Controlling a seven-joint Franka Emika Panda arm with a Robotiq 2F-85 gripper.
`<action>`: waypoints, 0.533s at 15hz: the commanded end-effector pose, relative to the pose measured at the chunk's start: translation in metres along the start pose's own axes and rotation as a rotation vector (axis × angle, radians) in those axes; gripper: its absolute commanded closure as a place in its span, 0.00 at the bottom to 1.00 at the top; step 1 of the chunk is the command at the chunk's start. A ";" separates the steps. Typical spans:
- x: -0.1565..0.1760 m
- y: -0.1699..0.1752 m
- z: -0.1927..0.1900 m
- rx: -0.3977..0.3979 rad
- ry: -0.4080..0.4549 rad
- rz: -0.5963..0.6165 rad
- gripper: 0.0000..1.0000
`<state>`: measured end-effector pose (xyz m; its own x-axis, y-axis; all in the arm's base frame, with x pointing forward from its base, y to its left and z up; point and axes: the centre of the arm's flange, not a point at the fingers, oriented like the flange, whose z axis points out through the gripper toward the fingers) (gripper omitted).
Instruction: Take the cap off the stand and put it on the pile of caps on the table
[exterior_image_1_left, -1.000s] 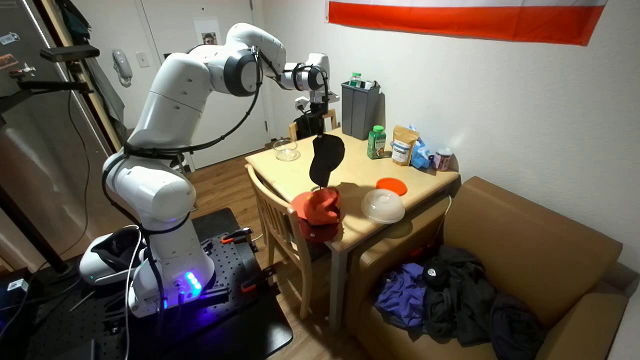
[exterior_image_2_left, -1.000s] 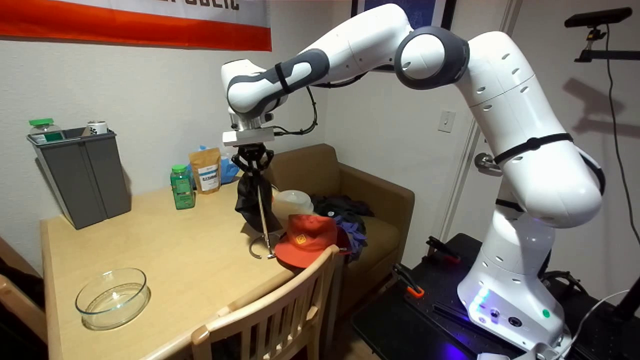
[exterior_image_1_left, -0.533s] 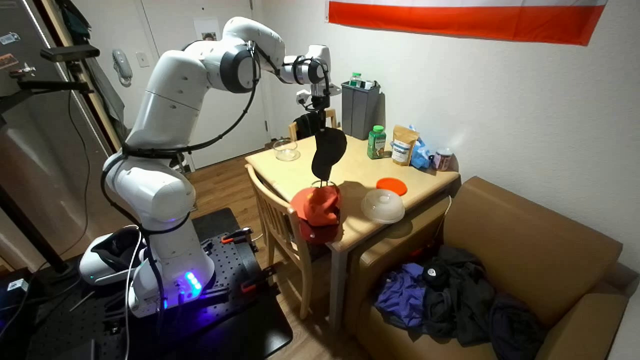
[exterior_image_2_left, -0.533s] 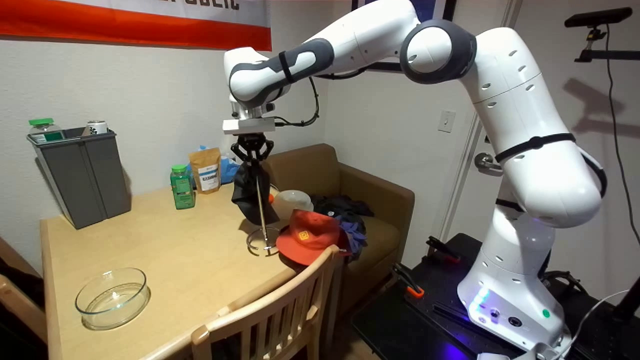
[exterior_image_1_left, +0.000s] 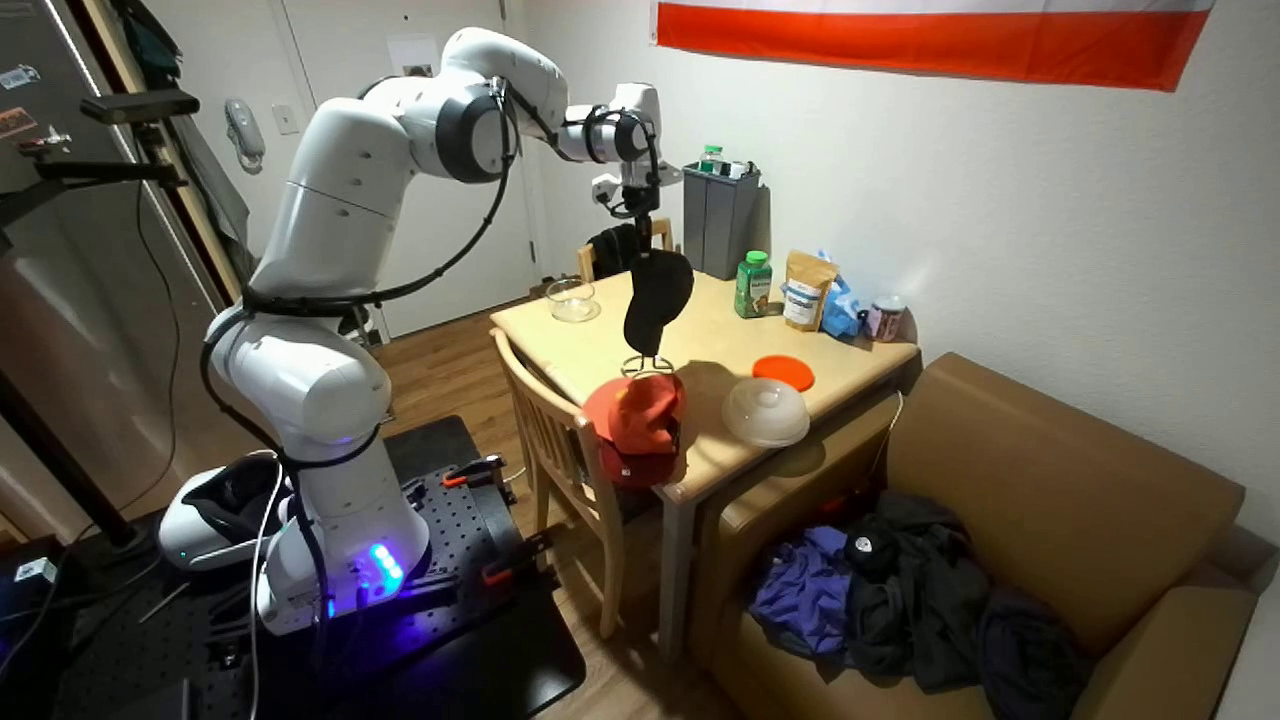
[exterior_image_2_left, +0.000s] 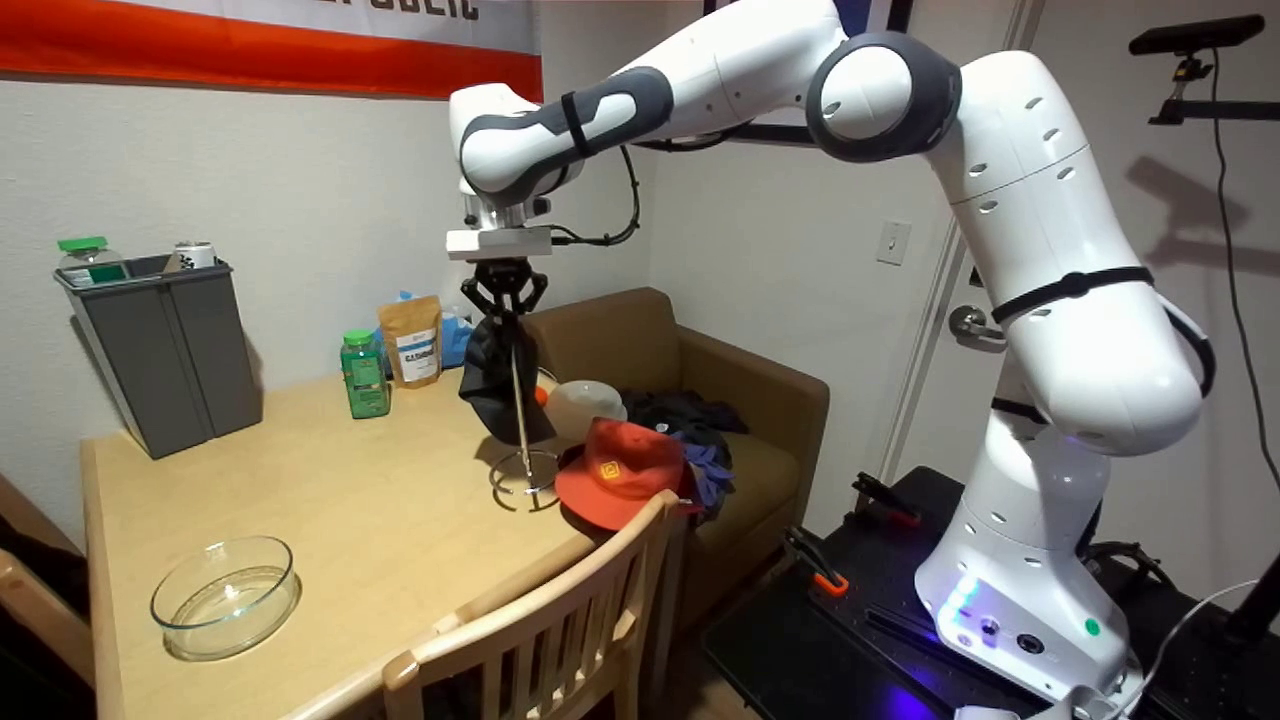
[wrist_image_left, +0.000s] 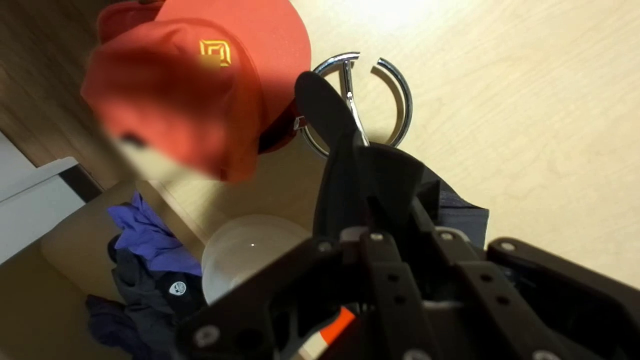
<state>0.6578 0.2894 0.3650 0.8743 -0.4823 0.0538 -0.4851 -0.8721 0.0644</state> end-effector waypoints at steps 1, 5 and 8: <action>-0.003 -0.001 0.003 0.004 0.001 -0.042 0.97; -0.006 -0.007 0.020 -0.006 -0.015 -0.057 0.97; -0.007 -0.009 0.028 -0.009 -0.020 -0.064 0.97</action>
<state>0.6556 0.2981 0.3257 0.8895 -0.4566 0.0169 -0.4560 -0.8849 0.0949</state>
